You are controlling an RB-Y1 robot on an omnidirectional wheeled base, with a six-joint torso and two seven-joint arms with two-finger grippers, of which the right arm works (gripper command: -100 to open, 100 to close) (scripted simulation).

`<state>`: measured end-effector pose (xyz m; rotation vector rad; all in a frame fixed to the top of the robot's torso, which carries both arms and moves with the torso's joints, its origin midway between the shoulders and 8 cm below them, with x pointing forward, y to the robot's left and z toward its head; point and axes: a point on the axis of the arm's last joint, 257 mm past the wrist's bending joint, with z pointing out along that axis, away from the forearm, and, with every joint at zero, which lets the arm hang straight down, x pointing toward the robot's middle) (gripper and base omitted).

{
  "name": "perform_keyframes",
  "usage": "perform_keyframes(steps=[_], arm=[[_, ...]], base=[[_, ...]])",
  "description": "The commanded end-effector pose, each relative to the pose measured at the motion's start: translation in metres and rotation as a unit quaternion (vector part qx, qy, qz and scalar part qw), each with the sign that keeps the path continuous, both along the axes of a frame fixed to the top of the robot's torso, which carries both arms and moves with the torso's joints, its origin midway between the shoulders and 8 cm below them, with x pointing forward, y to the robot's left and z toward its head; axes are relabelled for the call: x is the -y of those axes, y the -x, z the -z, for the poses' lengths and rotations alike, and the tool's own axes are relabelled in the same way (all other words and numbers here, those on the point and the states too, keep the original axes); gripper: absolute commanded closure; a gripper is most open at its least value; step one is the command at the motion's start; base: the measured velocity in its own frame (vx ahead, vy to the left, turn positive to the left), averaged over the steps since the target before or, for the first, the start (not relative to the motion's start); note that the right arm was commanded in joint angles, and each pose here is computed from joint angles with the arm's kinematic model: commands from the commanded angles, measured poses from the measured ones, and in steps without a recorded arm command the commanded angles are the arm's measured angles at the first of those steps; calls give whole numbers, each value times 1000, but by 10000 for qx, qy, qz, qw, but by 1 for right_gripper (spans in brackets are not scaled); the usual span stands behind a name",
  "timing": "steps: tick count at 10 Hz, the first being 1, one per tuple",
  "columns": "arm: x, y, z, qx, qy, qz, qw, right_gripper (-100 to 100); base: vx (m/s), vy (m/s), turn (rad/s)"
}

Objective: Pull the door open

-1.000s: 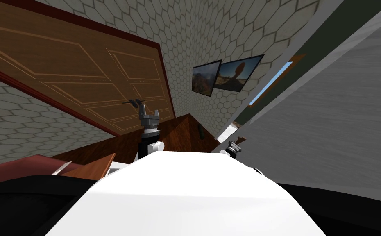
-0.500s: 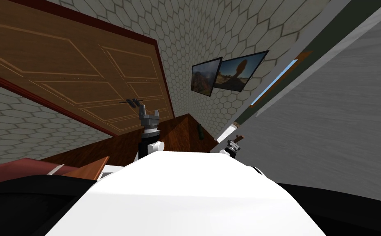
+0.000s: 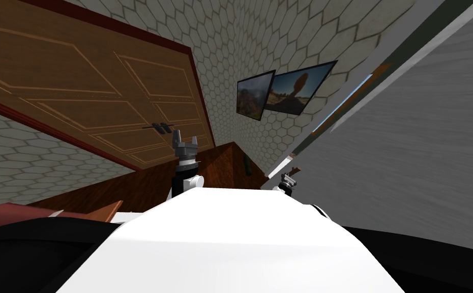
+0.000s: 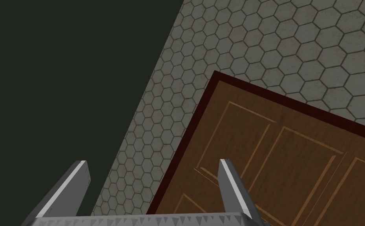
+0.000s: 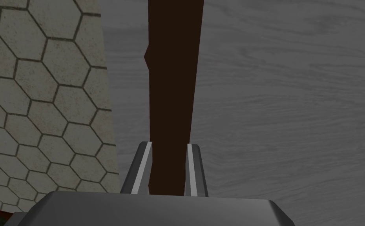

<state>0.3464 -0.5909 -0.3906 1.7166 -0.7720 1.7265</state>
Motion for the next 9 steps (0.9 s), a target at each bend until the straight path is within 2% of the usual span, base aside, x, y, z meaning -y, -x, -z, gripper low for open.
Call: perform_keyframes(steps=[1, 7, 8, 9], arm=[[3, 2, -2, 4, 23, -35, 10000, 100], [-1, -2, 0, -17, -3, -232, 9997, 100], [-9, -8, 1, -12, -17, -297, 9996, -100], [-9, -8, 1, -12, -17, -297, 9996, -100]], base=[[112, -118, 21], [143, -123, 14], [-7, 19, -1], [-115, 114, -8]])
